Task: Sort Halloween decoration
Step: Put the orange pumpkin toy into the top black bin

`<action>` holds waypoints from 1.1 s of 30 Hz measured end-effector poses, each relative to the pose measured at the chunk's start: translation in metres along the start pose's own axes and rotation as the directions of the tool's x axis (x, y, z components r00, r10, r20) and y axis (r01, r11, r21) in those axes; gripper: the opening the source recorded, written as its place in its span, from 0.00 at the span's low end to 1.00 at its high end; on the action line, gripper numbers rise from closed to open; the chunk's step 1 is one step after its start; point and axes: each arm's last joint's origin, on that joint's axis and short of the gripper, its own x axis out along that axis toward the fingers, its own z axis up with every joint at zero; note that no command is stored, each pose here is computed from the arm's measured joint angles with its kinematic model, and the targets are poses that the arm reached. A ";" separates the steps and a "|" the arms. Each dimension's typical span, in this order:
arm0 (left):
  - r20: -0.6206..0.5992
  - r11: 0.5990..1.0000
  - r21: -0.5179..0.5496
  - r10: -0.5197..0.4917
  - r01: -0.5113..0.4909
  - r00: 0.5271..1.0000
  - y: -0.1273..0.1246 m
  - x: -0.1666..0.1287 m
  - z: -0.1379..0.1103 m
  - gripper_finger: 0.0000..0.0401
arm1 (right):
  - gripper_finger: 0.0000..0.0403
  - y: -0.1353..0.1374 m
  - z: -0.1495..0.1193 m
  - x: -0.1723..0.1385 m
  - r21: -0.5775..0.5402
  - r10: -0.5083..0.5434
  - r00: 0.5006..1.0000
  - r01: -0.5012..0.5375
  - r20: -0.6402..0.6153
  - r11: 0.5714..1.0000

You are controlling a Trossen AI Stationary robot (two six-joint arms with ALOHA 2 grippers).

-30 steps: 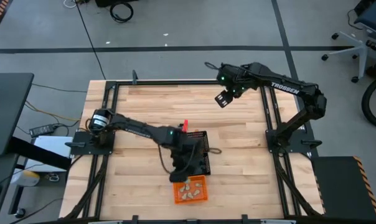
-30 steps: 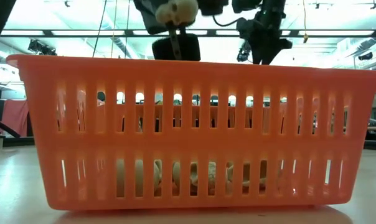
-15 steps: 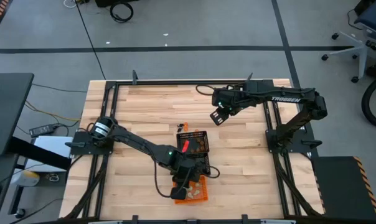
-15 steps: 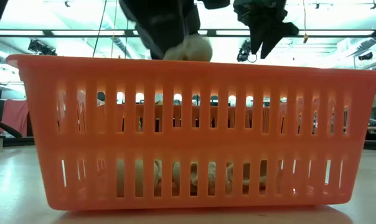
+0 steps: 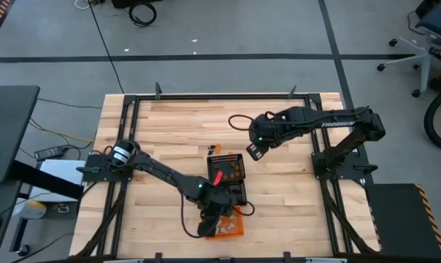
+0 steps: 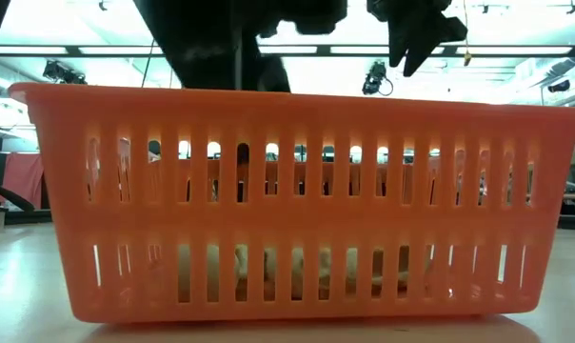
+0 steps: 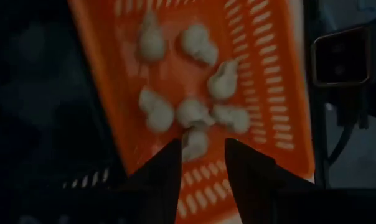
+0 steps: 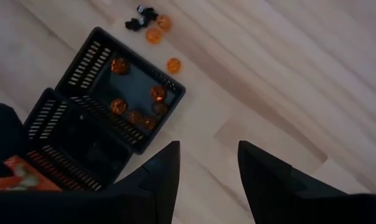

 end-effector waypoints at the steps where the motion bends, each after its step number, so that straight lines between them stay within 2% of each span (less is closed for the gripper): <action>1: -0.010 1.000 -0.008 0.005 -0.006 1.000 0.001 -0.003 -0.001 0.33 | 0.41 0.001 -0.001 0.000 -0.007 -0.007 1.000 0.007 0.012 1.000; 4: 0.010 0.997 0.027 0.066 -0.067 0.998 0.002 -0.020 -0.002 0.33 | 0.41 0.003 -0.004 -0.002 -0.033 -0.039 0.997 0.041 0.063 0.999; 6: 0.033 0.986 0.078 0.147 -0.150 0.989 0.001 -0.034 -0.005 0.33 | 0.41 0.004 -0.005 -0.002 -0.054 -0.049 0.996 0.053 0.080 0.997; 11: 0.084 0.931 0.192 0.300 -0.311 0.950 0.000 -0.068 -0.011 0.33 | 0.41 0.005 -0.005 0.000 -0.135 -0.052 0.994 0.065 0.091 0.989; 14: 0.103 0.897 0.204 0.378 -0.391 0.920 0.008 -0.083 -0.017 0.33 | 0.41 0.006 -0.007 0.014 -0.209 -0.043 0.995 0.062 0.094 0.976; 16: 0.095 0.881 0.190 0.424 -0.434 0.901 0.015 -0.091 -0.029 0.33 | 0.41 0.007 -0.008 0.029 -0.254 0.001 0.998 0.016 0.068 0.967; 20: 0.103 0.855 0.118 0.494 -0.504 0.863 0.026 -0.106 -0.056 0.33 | 0.41 0.011 -0.005 0.058 -0.308 0.156 0.987 -0.135 0.045 0.942; 23: 0.126 0.853 0.043 0.512 -0.520 0.850 0.034 -0.116 -0.075 0.33 | 0.41 0.010 0.003 0.075 -0.275 0.240 0.966 -0.206 0.096 0.939; 28: 0.247 0.862 -0.123 0.506 -0.491 0.826 0.051 -0.124 -0.097 0.33 | 0.41 -0.009 0.029 0.089 -0.235 0.291 0.942 -0.248 0.167 0.940; 33: 0.414 0.862 -0.260 0.507 -0.435 0.756 0.075 -0.121 -0.100 0.33 | 0.41 -0.024 0.055 0.099 -0.285 0.342 0.918 -0.280 0.200 0.917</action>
